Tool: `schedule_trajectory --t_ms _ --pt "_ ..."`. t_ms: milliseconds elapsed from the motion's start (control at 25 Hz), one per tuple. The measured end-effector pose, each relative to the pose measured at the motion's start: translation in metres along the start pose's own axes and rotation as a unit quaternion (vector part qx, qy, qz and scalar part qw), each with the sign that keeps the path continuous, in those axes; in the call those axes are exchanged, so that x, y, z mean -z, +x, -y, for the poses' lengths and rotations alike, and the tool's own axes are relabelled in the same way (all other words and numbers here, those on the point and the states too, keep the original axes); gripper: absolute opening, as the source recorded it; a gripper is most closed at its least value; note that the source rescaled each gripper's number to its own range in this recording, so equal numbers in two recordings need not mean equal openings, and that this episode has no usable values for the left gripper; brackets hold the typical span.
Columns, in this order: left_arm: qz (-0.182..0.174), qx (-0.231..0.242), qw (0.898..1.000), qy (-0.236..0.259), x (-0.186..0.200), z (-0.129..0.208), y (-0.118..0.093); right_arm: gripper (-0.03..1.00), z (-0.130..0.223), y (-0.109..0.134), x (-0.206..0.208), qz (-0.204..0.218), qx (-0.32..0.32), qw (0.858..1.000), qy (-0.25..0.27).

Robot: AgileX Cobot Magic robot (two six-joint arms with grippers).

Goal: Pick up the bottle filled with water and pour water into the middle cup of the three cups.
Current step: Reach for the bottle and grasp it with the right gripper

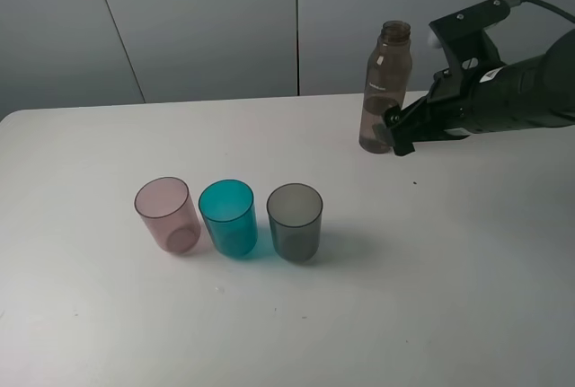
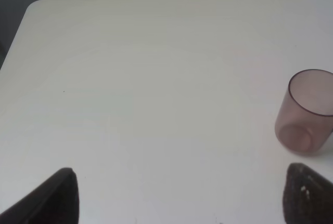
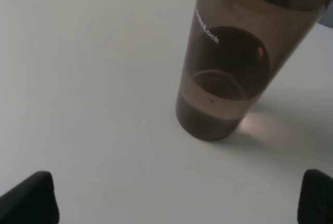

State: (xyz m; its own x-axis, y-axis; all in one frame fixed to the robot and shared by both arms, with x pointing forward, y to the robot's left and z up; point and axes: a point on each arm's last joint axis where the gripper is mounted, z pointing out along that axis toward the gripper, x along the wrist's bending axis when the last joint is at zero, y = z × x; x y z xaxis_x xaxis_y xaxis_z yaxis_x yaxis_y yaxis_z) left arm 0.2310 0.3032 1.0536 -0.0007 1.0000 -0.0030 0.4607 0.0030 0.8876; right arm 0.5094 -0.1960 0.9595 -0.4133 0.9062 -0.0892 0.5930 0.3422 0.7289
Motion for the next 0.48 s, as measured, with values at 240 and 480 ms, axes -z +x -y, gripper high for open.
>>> schedule_trajectory --t_ms 240,480 --pt "0.000 0.000 1.000 0.000 0.000 0.000 0.000 1.00 0.007 -0.002 -0.015 0.013 -0.018 1.000 0.005" --pt "0.000 0.000 1.000 0.000 0.000 0.000 0.000 1.00 0.022 -0.001 -0.037 0.018 -0.040 0.999 0.031"
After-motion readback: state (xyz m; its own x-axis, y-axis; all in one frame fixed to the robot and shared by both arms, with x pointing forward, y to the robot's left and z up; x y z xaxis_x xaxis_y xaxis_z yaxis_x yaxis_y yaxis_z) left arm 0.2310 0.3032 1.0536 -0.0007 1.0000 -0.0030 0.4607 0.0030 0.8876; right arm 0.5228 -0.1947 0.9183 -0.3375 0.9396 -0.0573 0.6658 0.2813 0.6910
